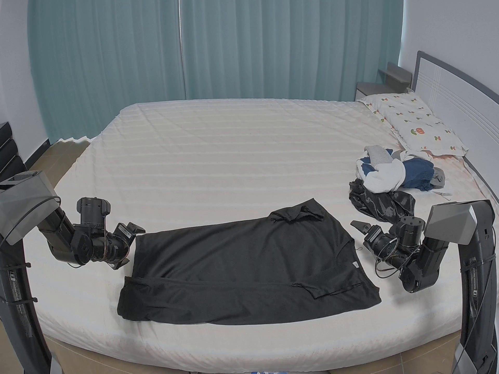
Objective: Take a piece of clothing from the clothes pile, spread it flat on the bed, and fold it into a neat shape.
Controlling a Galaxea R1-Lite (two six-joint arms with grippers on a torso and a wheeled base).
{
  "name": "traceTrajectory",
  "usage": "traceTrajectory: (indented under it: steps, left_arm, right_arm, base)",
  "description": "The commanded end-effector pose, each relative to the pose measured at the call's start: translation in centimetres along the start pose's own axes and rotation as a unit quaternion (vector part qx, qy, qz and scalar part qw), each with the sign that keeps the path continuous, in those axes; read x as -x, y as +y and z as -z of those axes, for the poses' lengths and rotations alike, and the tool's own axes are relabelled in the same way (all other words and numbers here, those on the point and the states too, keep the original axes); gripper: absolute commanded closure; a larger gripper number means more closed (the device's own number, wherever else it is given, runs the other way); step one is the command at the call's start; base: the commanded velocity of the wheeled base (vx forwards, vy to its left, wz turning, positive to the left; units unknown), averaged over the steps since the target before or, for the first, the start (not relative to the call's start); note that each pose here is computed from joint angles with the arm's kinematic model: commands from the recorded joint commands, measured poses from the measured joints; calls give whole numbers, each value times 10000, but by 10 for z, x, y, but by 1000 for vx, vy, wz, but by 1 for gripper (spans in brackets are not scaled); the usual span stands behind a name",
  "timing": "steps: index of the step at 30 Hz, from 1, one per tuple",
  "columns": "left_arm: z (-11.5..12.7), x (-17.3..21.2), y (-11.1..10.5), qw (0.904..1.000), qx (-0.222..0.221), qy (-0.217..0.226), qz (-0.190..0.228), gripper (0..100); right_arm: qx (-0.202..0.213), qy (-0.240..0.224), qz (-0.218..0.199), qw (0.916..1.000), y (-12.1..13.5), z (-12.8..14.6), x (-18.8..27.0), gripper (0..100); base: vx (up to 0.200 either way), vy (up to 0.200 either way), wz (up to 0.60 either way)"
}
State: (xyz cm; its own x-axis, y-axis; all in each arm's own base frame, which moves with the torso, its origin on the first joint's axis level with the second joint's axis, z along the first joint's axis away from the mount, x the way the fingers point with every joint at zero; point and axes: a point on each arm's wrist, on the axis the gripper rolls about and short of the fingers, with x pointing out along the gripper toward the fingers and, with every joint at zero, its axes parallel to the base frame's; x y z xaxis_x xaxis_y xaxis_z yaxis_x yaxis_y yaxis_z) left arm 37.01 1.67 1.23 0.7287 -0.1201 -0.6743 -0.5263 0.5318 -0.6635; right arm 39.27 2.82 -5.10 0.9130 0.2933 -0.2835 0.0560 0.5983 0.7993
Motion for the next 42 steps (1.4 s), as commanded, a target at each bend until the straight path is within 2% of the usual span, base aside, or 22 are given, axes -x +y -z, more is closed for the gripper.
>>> traceTrajectory:
  steps: [1, 14, 18, 20, 21, 25, 27, 30, 32, 42]
  left_arm:
    - [0, 0, 1, 10000, 3, -8, -13, 0]
    - [-6, -4, -4, 9999, -90, -107, 68, 0]
    - [-26, -20, 1, 9972, -685, -289, 121, 0]
    - [-30, -23, 2, 9962, -798, -305, 160, 0]
    - [-35, -32, 4, 9943, -996, -201, 329, 0]
    - [-42, -42, 3, 9901, -1198, 24, 726, 0]
    - [-48, -50, 1, 9858, -1375, 1, 966, 0]
    - [-49, -57, 0, 9813, -1604, -38, 1067, 0]
    - [-50, -70, 2, 9734, -2000, -80, 1113, 0]
    - [-44, -81, 8, 9679, -2167, -199, 1258, 0]
  right_arm:
    - [-3, 5, 3, 10000, 0, 0, 0, 0]
    - [-5, 10, 9, 10000, -1, 1, 0, 0]
    - [-3, 16, 5, 10000, 0, 1, 0, 0]
    - [-3, 16, 5, 10000, 0, 1, 0, 0]
    - [-5, 21, 11, 10000, -1, 2, 0, 0]
    - [10, 41, 25, 10000, -2, 4, 0, 0]
    - [44, 50, 37, 10000, -3, 4, -1, 0]
    - [72, 59, 48, 9999, -4, 5, -1, 0]
    - [118, 59, 13, 9999, -3, 7, -2, 0]
    - [176, 50, 1, 9998, -5, 9, -1, 0]
  base:
    - [0, 0, 0]
    - [0, 0, 0]
    - [0, 0, 0]
    - [0, 0, 0]
    - [0, 0, 0]
    - [0, 0, 0]
    - [0, 0, 0]
    - [0, 0, 0]
    - [0, 0, 0]
    - [0, 0, 0]
